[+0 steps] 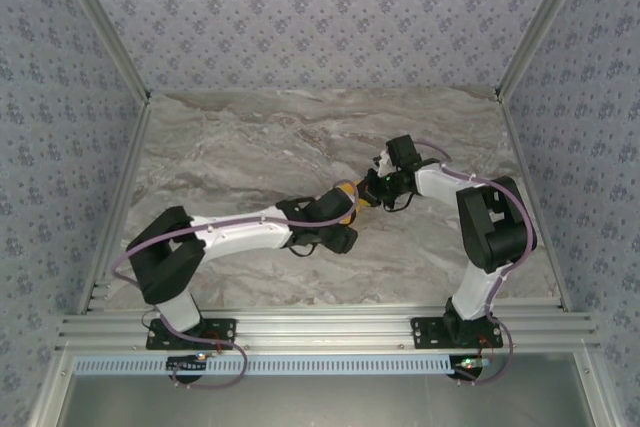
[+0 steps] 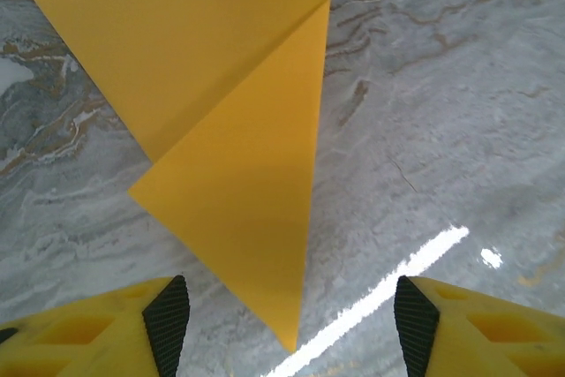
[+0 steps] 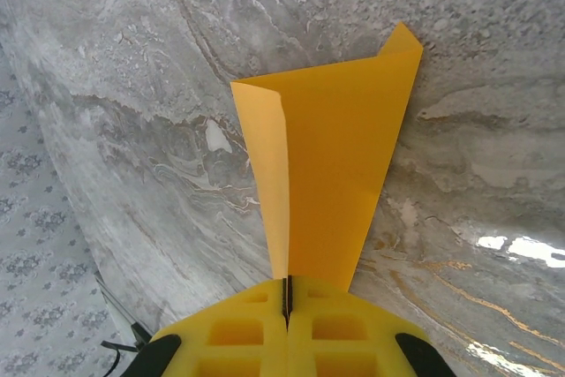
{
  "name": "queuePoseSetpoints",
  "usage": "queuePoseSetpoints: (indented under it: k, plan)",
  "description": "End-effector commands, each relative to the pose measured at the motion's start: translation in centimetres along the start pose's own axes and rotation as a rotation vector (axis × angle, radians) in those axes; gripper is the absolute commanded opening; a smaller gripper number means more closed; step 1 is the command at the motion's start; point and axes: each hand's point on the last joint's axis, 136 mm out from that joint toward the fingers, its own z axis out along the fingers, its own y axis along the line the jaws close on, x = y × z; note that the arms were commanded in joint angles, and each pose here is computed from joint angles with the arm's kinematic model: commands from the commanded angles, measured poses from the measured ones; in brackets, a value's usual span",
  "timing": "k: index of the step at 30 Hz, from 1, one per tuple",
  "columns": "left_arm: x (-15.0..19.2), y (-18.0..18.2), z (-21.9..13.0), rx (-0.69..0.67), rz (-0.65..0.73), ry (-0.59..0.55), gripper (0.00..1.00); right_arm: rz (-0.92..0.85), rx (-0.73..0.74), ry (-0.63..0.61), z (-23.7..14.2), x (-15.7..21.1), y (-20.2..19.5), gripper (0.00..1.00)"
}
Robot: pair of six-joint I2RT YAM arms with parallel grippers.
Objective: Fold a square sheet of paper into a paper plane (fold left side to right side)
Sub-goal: Fold the wing for the fifth time at the center of the table.
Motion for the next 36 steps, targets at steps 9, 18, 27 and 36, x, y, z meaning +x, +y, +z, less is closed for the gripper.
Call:
queuePoseSetpoints:
  k: [9,18,27,36]
  plan:
    - [-0.1,1.1,2.3,-0.193,0.024,0.031,0.64,0.036,0.009,0.015,0.4,0.1,0.2,0.0]
    - [0.0,1.0,3.5,-0.256,0.057,0.069,0.55,0.039,0.014,0.021,0.6,0.2,0.1,0.0]
    - [0.0,1.1,3.9,-0.274,0.06,0.079,0.43,0.032,0.021,0.023,0.6,0.2,0.0,0.0]
    - [0.0,0.3,3.9,-0.263,0.084,0.079,0.39,0.036,0.04,0.026,0.9,0.2,-0.6,0.0]
